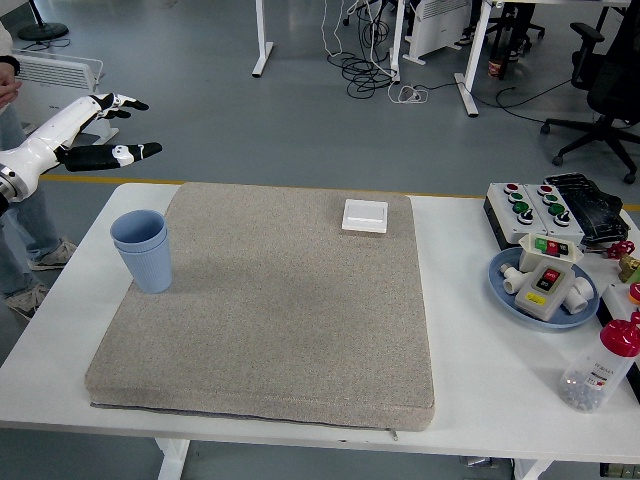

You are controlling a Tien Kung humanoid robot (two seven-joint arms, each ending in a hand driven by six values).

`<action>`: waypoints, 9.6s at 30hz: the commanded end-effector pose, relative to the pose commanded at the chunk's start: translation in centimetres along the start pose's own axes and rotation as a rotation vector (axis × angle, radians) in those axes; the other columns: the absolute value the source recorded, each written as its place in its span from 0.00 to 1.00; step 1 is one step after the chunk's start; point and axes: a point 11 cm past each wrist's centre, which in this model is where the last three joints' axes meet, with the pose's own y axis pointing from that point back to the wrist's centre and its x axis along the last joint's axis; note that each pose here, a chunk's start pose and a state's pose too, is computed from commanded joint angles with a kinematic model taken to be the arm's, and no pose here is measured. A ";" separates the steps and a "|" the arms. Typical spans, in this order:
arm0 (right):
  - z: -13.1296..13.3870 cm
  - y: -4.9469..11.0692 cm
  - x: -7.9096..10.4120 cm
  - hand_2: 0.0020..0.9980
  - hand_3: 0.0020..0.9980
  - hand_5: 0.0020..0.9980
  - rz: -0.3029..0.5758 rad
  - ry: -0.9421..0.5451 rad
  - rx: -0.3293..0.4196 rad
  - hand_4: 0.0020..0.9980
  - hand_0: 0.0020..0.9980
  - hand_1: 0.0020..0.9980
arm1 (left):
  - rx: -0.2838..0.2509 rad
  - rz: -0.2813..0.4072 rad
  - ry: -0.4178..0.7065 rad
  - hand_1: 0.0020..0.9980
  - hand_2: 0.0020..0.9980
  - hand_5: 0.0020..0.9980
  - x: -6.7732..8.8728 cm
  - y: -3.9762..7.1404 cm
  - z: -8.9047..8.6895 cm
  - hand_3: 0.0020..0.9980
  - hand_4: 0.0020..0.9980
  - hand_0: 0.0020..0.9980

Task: Push cup pick cup insert cup

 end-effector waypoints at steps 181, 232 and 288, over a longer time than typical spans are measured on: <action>-0.3 0.0 -0.2 0.72 0.63 0.57 0.002 0.007 0.007 0.30 0.78 0.72 | 0.377 0.399 1.673 0.85 0.89 1.00 -11.5 14.4 -16.3 0.78 0.50 0.85; -0.3 0.0 -0.2 0.72 0.63 0.57 0.003 0.009 0.006 0.30 0.78 0.72 | 0.389 0.428 1.677 0.85 0.89 1.00 -11.5 14.9 -17.0 0.78 0.51 0.85; 0.2 0.0 0.3 0.72 0.63 0.57 0.016 0.041 -0.007 0.30 0.78 0.72 | 0.413 0.470 1.663 0.85 0.89 1.00 -11.5 16.6 -18.0 0.77 0.51 0.85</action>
